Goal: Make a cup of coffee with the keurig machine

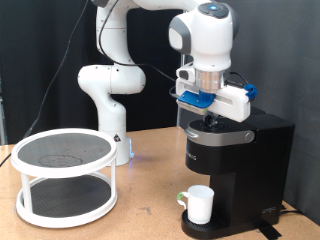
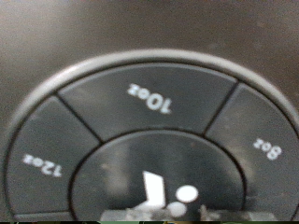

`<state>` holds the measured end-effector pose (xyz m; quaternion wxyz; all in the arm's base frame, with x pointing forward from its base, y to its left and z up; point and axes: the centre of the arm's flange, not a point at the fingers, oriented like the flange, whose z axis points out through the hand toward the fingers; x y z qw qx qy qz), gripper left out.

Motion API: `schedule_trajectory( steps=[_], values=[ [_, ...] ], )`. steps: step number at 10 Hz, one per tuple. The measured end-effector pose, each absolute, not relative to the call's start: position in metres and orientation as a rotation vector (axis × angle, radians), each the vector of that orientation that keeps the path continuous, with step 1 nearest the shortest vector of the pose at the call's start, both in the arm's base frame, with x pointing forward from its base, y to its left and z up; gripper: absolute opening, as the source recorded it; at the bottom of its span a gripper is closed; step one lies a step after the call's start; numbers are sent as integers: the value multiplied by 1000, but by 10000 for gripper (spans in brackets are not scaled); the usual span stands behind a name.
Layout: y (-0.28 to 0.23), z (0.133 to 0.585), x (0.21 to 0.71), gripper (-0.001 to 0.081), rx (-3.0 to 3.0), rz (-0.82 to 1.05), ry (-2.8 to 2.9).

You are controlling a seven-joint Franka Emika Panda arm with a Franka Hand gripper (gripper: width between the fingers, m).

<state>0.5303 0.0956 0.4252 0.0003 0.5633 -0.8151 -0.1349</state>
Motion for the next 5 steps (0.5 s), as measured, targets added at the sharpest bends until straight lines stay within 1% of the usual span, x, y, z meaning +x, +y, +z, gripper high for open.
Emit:
schedule_trajectory(
  steps=[5],
  values=[
    [78, 462, 510, 0, 1856, -419, -2639]
  ],
)
